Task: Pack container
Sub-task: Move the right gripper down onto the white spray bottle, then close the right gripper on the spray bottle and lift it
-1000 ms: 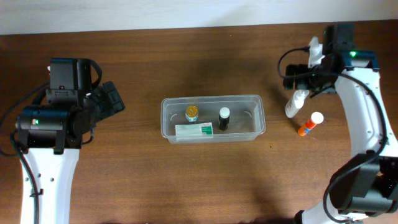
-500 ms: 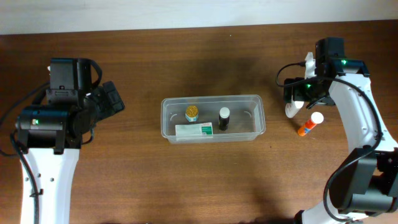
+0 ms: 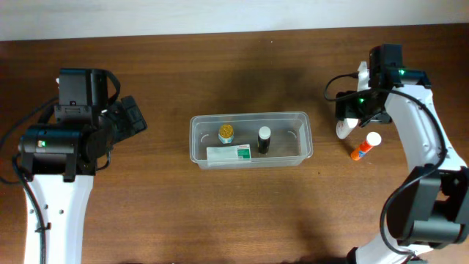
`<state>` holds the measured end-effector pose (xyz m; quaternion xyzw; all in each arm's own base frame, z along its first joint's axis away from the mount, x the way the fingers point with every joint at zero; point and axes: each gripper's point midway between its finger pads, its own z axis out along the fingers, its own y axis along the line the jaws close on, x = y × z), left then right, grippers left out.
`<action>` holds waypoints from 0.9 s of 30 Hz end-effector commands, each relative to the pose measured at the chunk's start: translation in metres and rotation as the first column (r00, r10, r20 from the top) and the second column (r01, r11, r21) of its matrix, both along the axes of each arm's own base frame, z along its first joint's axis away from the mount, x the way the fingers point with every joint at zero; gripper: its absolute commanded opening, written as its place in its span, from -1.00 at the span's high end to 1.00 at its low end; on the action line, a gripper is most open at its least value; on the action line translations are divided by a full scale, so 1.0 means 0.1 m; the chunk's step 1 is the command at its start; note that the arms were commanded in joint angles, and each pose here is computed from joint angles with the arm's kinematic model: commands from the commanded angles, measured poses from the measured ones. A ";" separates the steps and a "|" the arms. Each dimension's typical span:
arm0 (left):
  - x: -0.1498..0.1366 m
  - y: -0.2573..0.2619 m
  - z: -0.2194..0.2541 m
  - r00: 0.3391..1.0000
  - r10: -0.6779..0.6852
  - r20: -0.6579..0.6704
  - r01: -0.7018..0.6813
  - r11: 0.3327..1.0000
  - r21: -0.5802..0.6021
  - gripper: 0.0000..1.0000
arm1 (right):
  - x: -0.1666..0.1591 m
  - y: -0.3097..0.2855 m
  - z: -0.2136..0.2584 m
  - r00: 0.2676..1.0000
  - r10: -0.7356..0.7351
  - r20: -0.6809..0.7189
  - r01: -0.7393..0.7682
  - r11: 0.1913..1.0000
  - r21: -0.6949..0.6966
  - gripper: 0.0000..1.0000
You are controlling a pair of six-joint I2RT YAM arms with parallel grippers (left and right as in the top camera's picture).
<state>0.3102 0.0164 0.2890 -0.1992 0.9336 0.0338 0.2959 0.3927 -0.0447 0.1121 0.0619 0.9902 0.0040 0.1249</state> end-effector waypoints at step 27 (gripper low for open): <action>-0.01 0.04 0.05 1.000 0.017 0.015 -0.017 1.000 0.008 -0.99 | 0.11 -0.02 -0.08 1.000 -0.009 0.015 0.009 1.000 -0.016 0.04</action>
